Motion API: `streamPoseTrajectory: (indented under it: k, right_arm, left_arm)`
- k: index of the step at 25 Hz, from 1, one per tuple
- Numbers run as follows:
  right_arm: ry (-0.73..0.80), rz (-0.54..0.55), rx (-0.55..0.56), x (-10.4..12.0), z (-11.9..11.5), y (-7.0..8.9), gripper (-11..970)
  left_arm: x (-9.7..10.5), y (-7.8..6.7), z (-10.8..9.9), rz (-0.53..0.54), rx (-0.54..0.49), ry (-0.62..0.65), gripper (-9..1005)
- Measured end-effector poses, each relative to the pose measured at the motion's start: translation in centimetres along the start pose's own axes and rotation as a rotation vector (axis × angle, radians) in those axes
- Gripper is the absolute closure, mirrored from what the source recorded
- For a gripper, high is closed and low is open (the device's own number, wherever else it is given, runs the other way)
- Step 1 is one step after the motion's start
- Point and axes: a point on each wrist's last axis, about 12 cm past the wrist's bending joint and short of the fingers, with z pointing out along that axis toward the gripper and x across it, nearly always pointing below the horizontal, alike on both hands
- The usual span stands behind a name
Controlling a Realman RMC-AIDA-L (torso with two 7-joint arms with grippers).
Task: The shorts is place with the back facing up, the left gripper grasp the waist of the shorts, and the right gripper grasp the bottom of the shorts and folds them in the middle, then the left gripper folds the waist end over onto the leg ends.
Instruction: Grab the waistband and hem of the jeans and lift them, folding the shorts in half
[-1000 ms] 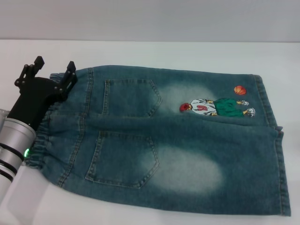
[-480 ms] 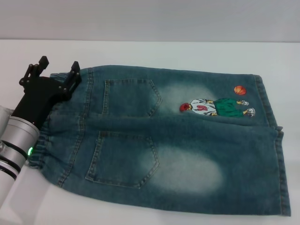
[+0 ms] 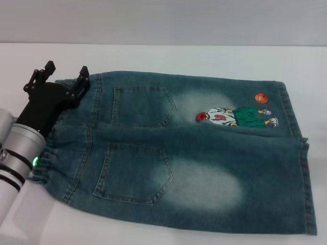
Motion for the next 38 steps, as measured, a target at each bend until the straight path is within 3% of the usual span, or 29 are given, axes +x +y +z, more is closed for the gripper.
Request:
streamPoseTrajectory:
  k: [5, 10, 13, 17, 20, 23, 28, 30, 33, 35, 38]
  right_arm:
    - [0.085, -0.046, 0.109, -2.0, 0.5, 2.5, 413]
    - [0.115, -0.084, 0.16, -2.9, 1.1, 3.8, 414]
    - [0.111, -0.051, 0.208, -3.6, 1.5, 4.0, 414]
    - [0.109, -0.058, 0.367, -4.9, 1.9, 3.9, 413]
    - [0.033, -0.106, 0.509, -6.1, 1.9, 4.7, 413]
    - [-0.14, -0.114, 0.568, -6.7, 1.7, 5.5, 413]
    - [-0.5, -0.065, 0.5, -6.1, 1.2, 7.0, 413]
    - [-0.681, -0.086, 0.414, -4.9, 0.6, 7.8, 414]
    - [-0.908, -0.098, 0.166, -3.3, -0.5, 9.8, 414]
    - [-0.922, -0.085, 0.079, -2.6, -0.7, 10.3, 414]
    - [-0.773, -0.027, 0.118, -1.4, -0.3, 9.9, 416]
  left_arm:
    - [-0.2, 0.0, 0.5, -0.006, -0.003, 0.017, 195]
    - [-0.4, 0.1, 0.7, -0.01, -0.01, 0.014, 195]
    - [-0.5, 0.1, 0.7, -0.013, -0.013, 0.016, 195]
    - [-0.4, 0.3, 0.9, -0.016, -0.022, 0.04, 195]
    - [-0.5, 0.6, 1.0, -0.015, -0.03, 0.036, 195]
    - [-0.6, 0.8, 1.0, -0.017, -0.036, 0.034, 195]
    - [-0.7, 0.8, 0.9, -0.022, -0.04, 0.026, 195]
    - [-0.7, 0.7, 0.9, -0.023, -0.04, 0.026, 195]
    - [-0.7, 0.7, 1.0, -0.023, -0.04, 0.032, 195]
    - [-0.7, 0.8, 1.0, -0.026, -0.041, 0.035, 195]
    - [-0.7, 0.8, 1.0, -0.037, -0.041, 0.035, 195]
